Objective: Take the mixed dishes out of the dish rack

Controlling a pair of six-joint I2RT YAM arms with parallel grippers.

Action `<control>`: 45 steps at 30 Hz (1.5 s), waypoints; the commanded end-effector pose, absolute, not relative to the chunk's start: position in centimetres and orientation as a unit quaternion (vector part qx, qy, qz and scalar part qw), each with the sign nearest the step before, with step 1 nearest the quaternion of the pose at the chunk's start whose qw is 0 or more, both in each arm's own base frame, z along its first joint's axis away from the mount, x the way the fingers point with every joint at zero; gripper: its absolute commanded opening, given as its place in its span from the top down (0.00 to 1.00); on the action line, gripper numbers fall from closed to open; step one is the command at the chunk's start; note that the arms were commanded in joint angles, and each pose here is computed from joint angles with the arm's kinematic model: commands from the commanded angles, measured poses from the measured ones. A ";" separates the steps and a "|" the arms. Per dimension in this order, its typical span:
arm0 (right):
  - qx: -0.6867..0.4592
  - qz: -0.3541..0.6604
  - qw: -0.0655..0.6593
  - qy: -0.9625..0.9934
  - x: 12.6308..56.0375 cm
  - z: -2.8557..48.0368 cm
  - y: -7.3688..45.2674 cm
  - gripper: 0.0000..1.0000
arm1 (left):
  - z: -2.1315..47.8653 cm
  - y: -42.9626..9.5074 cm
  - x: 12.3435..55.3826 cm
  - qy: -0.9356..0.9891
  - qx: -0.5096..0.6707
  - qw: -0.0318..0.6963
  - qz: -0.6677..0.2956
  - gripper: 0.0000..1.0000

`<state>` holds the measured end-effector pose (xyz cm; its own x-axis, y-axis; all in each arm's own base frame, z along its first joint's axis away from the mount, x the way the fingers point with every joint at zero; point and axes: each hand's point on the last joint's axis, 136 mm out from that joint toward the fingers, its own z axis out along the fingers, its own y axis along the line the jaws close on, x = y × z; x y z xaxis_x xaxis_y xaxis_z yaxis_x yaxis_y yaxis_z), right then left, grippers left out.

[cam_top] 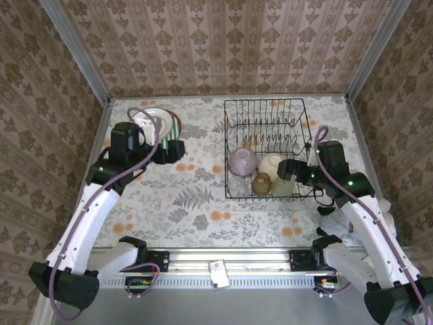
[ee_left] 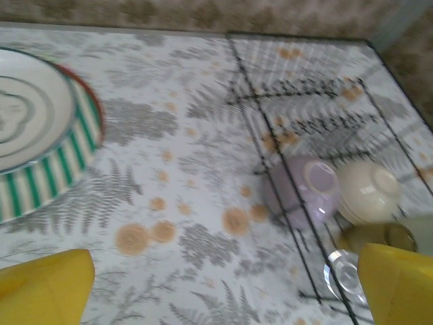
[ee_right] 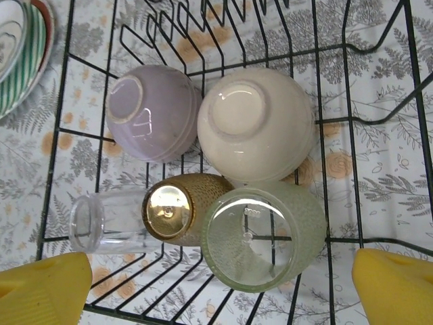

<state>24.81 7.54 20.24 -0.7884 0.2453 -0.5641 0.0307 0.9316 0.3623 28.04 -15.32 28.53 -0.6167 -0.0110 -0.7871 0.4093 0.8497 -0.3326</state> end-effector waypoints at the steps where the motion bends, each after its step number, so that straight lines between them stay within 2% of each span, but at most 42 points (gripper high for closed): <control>1: 0.069 0.128 0.296 0.944 24.5 19.0 7.0 0.02 | 29.6 -18.1 26.1 0.828 0.186 0.430 -0.307 0.00; 10: 0.056 0.084 0.265 0.959 24.9 16.8 7.6 0.08 | 28.7 -20.2 24.4 0.802 0.237 0.420 -0.352 0.00; 15: 0.045 0.071 0.240 0.967 24.9 15.4 8.3 0.17 | 28.0 -20.5 24.3 0.808 0.235 0.400 -0.362 0.00; 32: 0.044 0.032 0.204 0.977 25.0 13.2 8.0 0.19 | 28.1 -20.5 24.4 0.798 0.226 0.401 -0.389 0.00; 45: 0.035 0.031 0.188 0.981 25.6 12.3 8.9 0.25 | 28.2 -20.5 24.5 0.796 0.219 0.399 -0.400 0.00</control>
<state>25.32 8.97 11.95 -0.9280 0.0818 -0.3634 0.0517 0.9945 0.0916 24.69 -20.27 27.95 -0.5865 0.0392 -0.8090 0.6583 0.6050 -0.4479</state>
